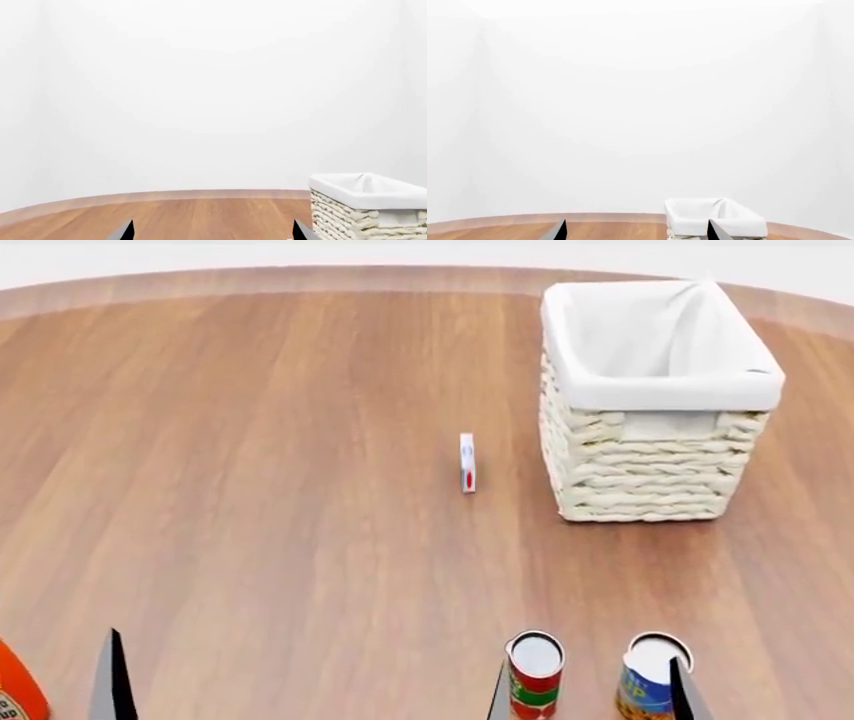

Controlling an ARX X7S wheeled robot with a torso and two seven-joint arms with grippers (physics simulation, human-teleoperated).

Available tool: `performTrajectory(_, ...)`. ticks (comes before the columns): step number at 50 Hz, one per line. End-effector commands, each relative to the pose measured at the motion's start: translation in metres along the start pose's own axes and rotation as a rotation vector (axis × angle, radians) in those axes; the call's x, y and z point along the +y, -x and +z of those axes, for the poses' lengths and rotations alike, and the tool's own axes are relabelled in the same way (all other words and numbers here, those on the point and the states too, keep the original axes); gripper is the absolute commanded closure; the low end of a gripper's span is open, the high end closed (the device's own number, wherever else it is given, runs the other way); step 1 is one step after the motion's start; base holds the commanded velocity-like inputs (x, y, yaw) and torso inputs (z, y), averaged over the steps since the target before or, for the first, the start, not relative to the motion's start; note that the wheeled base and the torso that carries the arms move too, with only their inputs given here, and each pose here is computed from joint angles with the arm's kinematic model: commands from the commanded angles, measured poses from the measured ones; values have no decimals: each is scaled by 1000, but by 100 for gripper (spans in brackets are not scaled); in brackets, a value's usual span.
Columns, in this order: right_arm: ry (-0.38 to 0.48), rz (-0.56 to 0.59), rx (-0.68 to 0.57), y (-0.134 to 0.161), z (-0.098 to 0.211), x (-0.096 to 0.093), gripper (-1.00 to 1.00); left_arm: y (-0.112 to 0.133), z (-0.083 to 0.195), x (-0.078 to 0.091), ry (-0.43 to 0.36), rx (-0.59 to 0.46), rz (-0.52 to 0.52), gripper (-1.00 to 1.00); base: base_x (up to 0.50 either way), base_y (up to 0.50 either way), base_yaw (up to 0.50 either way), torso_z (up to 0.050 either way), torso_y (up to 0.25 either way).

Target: Pick up the tomato sauce, and put it in the basket.

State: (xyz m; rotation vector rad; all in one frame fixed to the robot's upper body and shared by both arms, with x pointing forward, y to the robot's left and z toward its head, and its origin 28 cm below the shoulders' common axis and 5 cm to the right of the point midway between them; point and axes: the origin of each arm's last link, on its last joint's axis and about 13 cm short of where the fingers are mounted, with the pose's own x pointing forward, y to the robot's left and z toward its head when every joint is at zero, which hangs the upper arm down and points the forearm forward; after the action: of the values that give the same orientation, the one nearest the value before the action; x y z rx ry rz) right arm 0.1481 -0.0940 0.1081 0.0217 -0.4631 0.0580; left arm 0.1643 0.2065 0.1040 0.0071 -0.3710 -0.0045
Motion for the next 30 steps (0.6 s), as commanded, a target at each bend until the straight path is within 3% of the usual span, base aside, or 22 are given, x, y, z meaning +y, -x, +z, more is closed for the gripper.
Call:
performTrajectory(1,-4,-1,4,1,-1,0,-100,1,0,-1,-3,5,-4,-100,141,0,0,0,0)
performTrajectory(30,-2,9,3,0,-1,2,-100,1,3,-1,1,3,-3,-100,136,0,0,0,0)
